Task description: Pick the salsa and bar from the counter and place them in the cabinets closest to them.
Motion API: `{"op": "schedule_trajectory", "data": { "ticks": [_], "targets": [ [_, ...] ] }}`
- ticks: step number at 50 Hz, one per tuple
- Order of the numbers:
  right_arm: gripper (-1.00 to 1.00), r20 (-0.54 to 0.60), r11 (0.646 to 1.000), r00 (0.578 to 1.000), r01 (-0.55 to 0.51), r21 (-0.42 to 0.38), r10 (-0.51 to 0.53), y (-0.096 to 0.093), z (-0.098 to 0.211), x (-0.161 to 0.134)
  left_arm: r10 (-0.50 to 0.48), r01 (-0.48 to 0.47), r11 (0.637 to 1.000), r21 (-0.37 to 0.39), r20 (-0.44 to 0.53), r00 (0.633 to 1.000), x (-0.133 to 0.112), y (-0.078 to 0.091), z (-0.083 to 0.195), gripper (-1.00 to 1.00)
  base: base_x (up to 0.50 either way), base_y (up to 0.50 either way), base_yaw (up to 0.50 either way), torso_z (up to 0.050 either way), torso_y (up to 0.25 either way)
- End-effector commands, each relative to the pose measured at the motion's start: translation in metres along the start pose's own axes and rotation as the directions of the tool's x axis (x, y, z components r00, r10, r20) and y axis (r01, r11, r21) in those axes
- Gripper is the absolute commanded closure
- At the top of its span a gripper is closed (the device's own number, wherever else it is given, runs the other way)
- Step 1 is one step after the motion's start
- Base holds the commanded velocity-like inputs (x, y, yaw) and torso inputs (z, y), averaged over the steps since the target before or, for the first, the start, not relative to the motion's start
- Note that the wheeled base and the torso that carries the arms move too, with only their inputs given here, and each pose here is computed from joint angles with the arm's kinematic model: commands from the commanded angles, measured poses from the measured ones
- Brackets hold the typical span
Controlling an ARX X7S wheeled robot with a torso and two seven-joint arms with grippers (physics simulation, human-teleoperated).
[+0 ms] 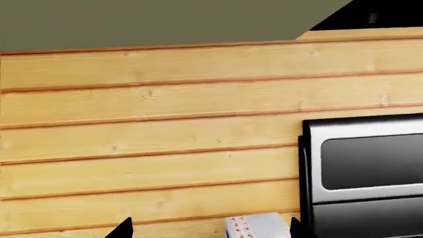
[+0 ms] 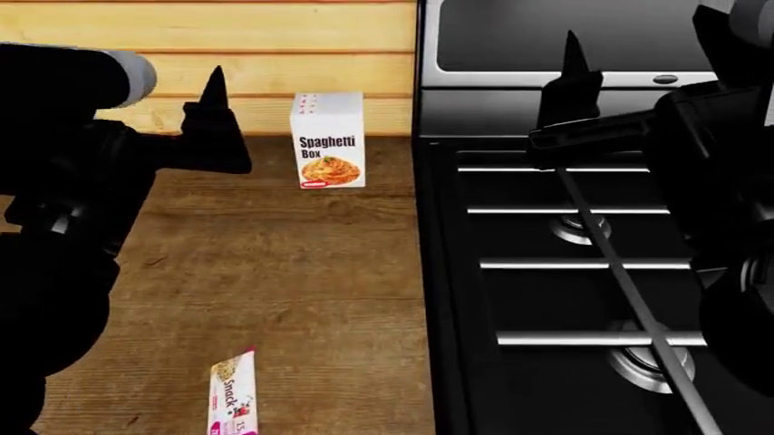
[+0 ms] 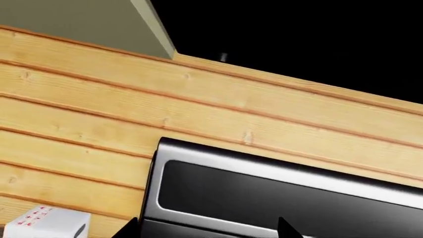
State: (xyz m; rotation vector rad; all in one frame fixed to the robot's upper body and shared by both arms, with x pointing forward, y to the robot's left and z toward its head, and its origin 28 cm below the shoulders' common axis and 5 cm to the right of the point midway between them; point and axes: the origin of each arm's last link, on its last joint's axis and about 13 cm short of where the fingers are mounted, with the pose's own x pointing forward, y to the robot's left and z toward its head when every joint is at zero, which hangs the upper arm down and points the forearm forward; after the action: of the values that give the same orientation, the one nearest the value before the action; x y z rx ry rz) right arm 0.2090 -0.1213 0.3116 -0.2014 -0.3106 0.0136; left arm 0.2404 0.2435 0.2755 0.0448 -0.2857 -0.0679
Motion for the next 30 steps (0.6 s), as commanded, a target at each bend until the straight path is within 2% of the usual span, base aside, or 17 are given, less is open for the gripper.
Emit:
{"op": "schedule_trajectory", "data": {
  "ticks": [1, 4, 6, 9, 16, 20, 23, 27, 30],
  "targets": [
    [-1.00, 0.002, 1.000, 1.000, -0.005, 0.004, 0.005, 0.001, -0.002, 0.000, -0.118, 0.090, 0.983, -0.163, -0.171, 0.978, -0.013, 0.003, 0.015, -1.00, 0.00, 0.00, 0.00, 0.000, 0.000],
    [-1.00, 0.001, 1.000, 1.000, -0.006, 0.005, 0.006, 0.000, -0.005, 0.000, -0.128, 0.086, 0.981, -0.176, -0.239, 0.963, -0.018, 0.004, 0.025, -1.00, 0.00, 0.00, 0.00, 0.000, 0.000],
    [-1.00, 0.001, 1.000, 1.000, -0.008, 0.005, 0.008, 0.000, -0.005, 0.000, -0.135, 0.090, 0.985, -0.149, -0.320, 0.938, -0.022, 0.002, 0.030, -1.00, 0.00, 0.00, 0.00, 0.000, 0.000],
    [-1.00, 0.008, 1.000, 1.000, -0.005, 0.011, 0.005, -0.001, -0.007, 0.001, -0.168, 0.151, 0.986, -0.074, -0.422, 0.891, -0.034, -0.005, 0.034, -1.00, 0.00, 0.00, 0.00, 0.000, 0.000],
    [-1.00, -0.007, 1.000, 1.000, -0.020, 0.011, 0.020, 0.000, -0.016, 0.005, -0.199, 0.234, 0.972, 0.009, -0.493, 0.847, -0.051, -0.018, 0.042, -1.00, 0.00, 0.00, 0.00, 0.000, 0.000],
    [-1.00, -0.009, 1.000, 1.000, -0.022, 0.014, 0.022, 0.001, -0.018, 0.007, -0.192, 0.225, 0.974, 0.008, -0.496, 0.847, -0.055, -0.021, 0.046, -1.00, 0.00, 0.00, 0.00, 0.000, 0.000],
    [-1.00, -0.007, 1.000, 1.000, -0.022, 0.016, 0.022, 0.000, -0.018, 0.007, -0.188, 0.240, 0.970, 0.038, -0.505, 0.842, -0.061, -0.022, 0.047, -1.00, 0.00, 0.00, 0.00, 0.000, 0.000],
    [-1.00, -0.009, 1.000, 1.000, -0.026, 0.011, 0.026, 0.001, -0.017, 0.008, -0.188, 0.268, 0.961, 0.073, -0.538, 0.822, -0.070, -0.023, 0.047, -1.00, 0.00, 0.00, 0.00, 0.000, 0.000],
    [-1.00, -0.009, 1.000, 1.000, -0.030, 0.010, 0.030, 0.001, -0.018, 0.010, -0.168, 0.256, 0.964, 0.075, -0.573, 0.802, -0.077, -0.024, 0.046, -1.00, 0.00, 0.00, 0.00, 0.000, 0.000]
  ]
}}
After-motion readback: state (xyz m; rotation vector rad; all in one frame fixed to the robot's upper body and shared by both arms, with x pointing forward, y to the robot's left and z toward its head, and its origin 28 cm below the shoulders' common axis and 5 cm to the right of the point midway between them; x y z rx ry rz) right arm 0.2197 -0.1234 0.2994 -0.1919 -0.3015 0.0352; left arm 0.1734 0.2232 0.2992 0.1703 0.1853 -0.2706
